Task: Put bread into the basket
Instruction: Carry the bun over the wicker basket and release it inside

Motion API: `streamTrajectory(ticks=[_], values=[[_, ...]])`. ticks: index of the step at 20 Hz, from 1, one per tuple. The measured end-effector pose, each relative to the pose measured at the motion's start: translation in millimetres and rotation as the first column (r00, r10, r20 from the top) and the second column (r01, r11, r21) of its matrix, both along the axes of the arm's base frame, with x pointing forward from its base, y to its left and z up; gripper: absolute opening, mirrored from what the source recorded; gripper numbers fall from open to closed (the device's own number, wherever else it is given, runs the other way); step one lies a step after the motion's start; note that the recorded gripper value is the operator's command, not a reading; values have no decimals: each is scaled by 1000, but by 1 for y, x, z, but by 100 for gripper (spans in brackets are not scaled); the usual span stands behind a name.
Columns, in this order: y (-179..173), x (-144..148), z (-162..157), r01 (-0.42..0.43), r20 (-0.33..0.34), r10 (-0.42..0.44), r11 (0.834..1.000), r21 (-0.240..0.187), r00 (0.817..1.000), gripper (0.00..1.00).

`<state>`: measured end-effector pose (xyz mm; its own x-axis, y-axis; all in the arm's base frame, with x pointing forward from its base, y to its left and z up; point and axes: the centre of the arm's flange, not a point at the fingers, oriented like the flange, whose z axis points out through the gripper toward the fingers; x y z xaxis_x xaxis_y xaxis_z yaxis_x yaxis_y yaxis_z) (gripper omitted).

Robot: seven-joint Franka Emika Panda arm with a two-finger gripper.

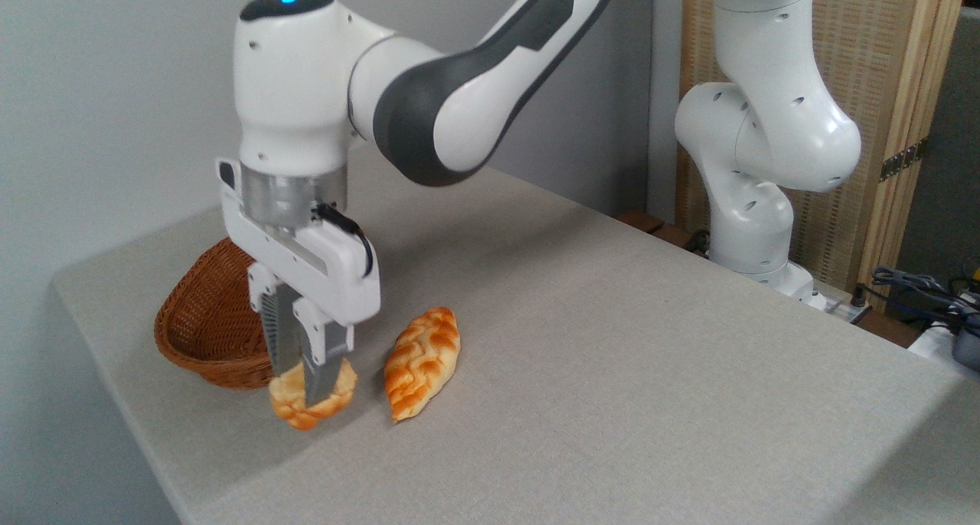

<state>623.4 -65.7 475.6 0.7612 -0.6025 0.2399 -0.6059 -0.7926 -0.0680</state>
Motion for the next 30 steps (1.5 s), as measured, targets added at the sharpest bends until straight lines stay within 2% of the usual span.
streamTrajectory(ticks=[2,4,6,7,8,11,14,19,24,27,28,30], values=[[-6,1,13,-29,19,29,999,-19,999,50],[-28,-1,20,-68,18,69,995,-70,997,54],[-57,-2,34,-101,19,104,986,-136,994,69],[-71,-4,41,-110,18,114,980,-166,993,87],[-85,-6,46,-113,17,118,976,-186,993,97],[-127,-13,50,-111,25,120,967,-230,993,100],[-158,-11,31,-125,22,136,954,-273,990,100],[-181,-6,-7,-119,-20,119,950,-290,993,100],[-180,-3,-4,-119,-7,123,947,-297,992,100],[-169,0,10,-131,11,140,946,-298,990,100],[-160,0,16,-140,10,149,948,-286,989,100],[-135,-4,30,-153,-10,154,964,-219,988,100]])
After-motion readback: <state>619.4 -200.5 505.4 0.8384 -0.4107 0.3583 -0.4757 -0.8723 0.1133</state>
